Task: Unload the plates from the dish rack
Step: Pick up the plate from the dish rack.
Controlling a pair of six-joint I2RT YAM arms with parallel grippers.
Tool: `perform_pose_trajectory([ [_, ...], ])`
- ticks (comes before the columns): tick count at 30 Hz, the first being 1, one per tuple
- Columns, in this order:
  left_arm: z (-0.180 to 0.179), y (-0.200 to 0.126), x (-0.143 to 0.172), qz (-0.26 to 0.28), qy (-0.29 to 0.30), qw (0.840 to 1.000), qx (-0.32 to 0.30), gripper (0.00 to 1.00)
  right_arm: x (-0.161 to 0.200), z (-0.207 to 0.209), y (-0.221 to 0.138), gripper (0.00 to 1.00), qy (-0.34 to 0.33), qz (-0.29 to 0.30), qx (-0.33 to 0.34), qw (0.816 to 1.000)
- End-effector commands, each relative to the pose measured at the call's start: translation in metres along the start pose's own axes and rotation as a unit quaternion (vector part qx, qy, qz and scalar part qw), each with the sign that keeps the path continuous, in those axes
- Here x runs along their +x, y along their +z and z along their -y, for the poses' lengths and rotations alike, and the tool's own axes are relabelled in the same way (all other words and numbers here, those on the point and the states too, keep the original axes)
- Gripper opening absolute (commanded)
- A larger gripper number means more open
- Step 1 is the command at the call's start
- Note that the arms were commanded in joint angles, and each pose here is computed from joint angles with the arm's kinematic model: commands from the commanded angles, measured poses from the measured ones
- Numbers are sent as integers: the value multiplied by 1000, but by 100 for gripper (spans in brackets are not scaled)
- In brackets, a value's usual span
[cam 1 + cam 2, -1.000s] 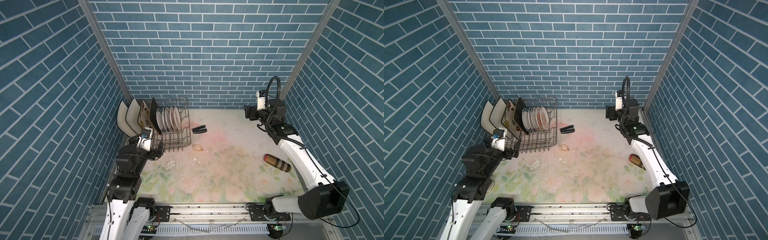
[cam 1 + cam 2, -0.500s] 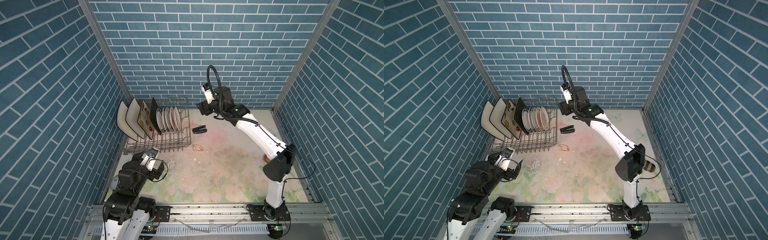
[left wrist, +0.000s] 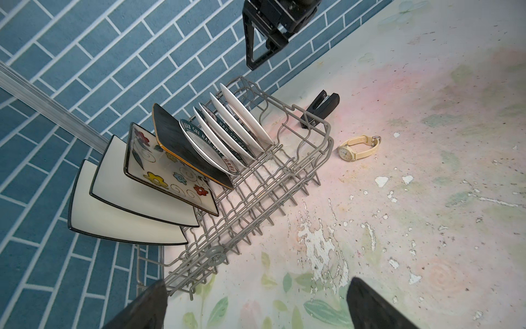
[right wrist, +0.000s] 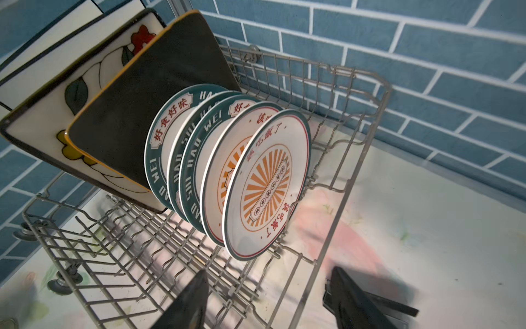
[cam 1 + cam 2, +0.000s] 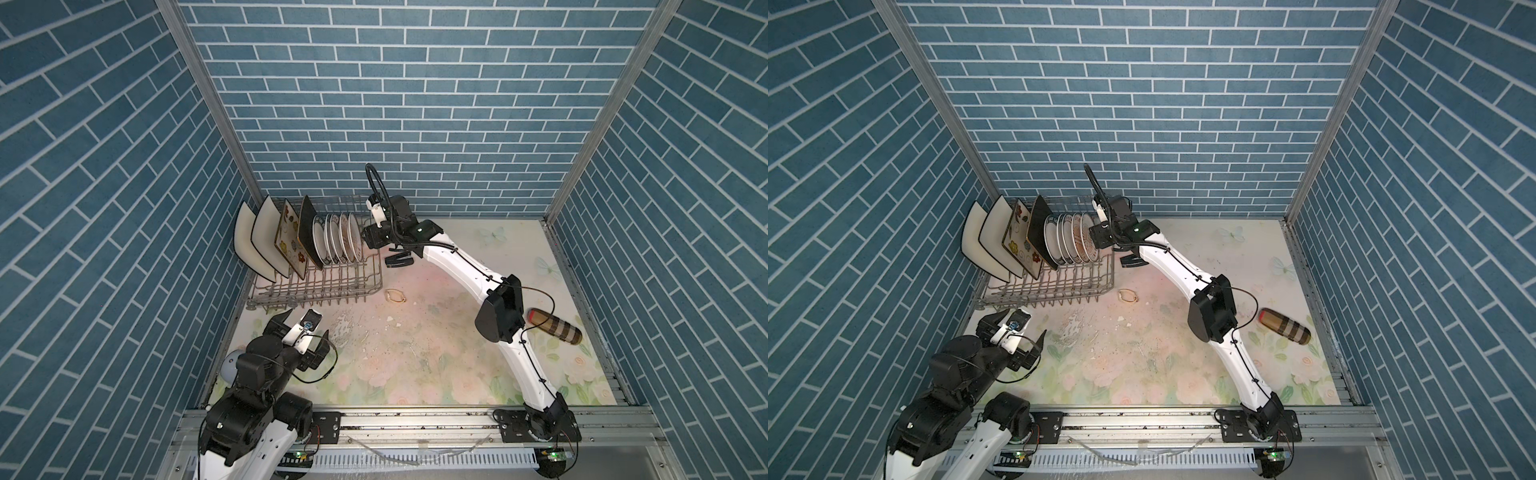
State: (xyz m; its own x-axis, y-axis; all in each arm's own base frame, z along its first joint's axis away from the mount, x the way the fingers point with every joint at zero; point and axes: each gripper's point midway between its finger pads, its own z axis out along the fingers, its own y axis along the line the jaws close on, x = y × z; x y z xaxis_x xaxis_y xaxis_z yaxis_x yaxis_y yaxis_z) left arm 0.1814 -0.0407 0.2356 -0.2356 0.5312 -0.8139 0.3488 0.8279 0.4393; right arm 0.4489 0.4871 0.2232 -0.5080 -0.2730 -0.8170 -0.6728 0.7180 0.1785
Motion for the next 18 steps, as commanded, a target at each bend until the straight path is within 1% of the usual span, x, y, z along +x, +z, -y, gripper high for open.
perform_pose_trajectory([
  [1, -5, -1, 3, 0, 2, 1000, -20, 99, -22, -14, -2, 68, 29, 35, -27, 999],
  [5, -2, -1, 2, 7, 7, 1000, -15, 99, -17, -17, 14, 68, 32, 44, -32, 998],
  [7, -3, -1, 2, 8, 7, 1000, -17, 99, -13, -24, 24, 68, 30, 45, -51, 997],
  [12, -4, -2, 2, 11, 7, 1000, -22, 99, -6, -29, 41, 67, 24, 56, -61, 996],
  [18, -3, -2, 2, 11, 9, 1000, -21, 99, -4, -28, 55, 62, 19, 73, -59, 995],
])
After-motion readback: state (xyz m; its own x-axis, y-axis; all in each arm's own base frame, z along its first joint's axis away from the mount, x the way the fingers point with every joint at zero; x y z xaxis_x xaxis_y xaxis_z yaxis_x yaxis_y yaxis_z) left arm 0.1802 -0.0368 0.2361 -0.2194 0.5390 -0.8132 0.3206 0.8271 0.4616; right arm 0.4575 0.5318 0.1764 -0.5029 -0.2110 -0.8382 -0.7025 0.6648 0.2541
